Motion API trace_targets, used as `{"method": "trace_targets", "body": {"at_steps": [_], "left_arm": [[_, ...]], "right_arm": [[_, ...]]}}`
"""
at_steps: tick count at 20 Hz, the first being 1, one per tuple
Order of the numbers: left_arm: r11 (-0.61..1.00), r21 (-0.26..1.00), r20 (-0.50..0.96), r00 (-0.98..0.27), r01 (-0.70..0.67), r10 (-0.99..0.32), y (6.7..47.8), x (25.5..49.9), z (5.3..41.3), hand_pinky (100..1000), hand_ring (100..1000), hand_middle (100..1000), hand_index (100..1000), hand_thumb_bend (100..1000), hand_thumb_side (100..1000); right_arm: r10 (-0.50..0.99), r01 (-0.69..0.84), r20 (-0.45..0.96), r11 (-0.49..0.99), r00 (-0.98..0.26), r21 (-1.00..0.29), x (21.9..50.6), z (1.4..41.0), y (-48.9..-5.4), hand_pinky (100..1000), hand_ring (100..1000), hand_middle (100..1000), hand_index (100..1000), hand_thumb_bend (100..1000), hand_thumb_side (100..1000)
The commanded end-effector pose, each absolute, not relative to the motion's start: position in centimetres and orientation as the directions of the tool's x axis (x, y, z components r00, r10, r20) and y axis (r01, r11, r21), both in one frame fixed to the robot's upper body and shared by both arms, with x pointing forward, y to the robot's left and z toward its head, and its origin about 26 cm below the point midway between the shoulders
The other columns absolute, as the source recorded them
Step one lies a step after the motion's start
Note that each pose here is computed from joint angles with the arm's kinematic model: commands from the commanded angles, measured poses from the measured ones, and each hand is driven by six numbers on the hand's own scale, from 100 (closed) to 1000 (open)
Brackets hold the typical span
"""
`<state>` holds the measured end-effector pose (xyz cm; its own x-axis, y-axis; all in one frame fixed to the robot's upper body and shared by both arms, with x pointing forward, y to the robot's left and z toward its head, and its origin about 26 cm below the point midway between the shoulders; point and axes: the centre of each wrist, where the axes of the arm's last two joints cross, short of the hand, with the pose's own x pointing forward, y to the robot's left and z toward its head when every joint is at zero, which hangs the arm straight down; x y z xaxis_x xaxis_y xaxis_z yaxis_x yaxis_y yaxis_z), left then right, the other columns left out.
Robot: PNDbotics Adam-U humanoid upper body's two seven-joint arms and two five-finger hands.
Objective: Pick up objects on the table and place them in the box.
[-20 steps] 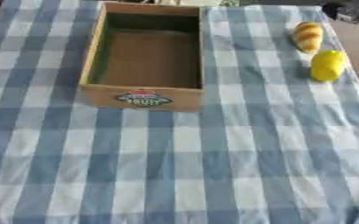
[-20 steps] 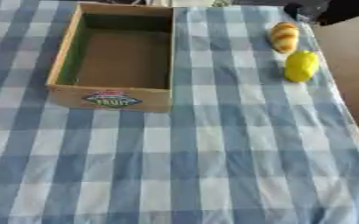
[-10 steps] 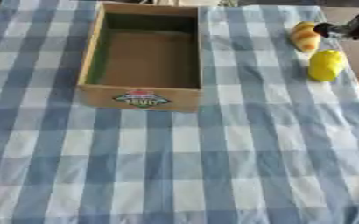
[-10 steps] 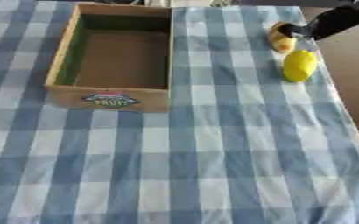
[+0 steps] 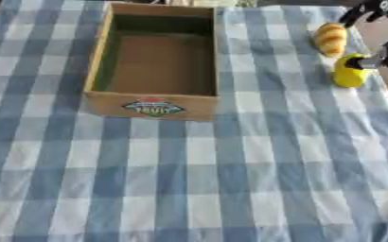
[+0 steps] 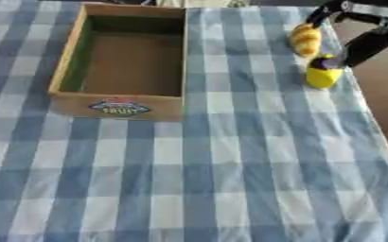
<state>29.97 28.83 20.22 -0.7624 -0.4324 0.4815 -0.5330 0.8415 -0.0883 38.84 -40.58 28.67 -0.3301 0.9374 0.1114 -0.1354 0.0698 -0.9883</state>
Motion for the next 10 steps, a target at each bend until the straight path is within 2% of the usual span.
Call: {"method": "trace_targets", "body": {"at_steps": [1,10], "left_arm": [[0.849,-0.09,0.458,-0.778,-0.521,-0.43,28.8,29.8,21.0,727,720,654,712,100,474],[0.852,-0.092,0.465,-0.779,-0.515,-0.421,28.6,29.8,20.9,727,720,656,711,100,481]], "right_arm": [[0.955,-0.102,0.065,0.037,-0.289,-0.994,38.0,30.3,-41.7,880,946,768,893,412,324],[0.981,-0.102,0.063,0.044,-0.184,-0.994,37.9,28.7,-43.0,883,957,802,908,428,331]]}}
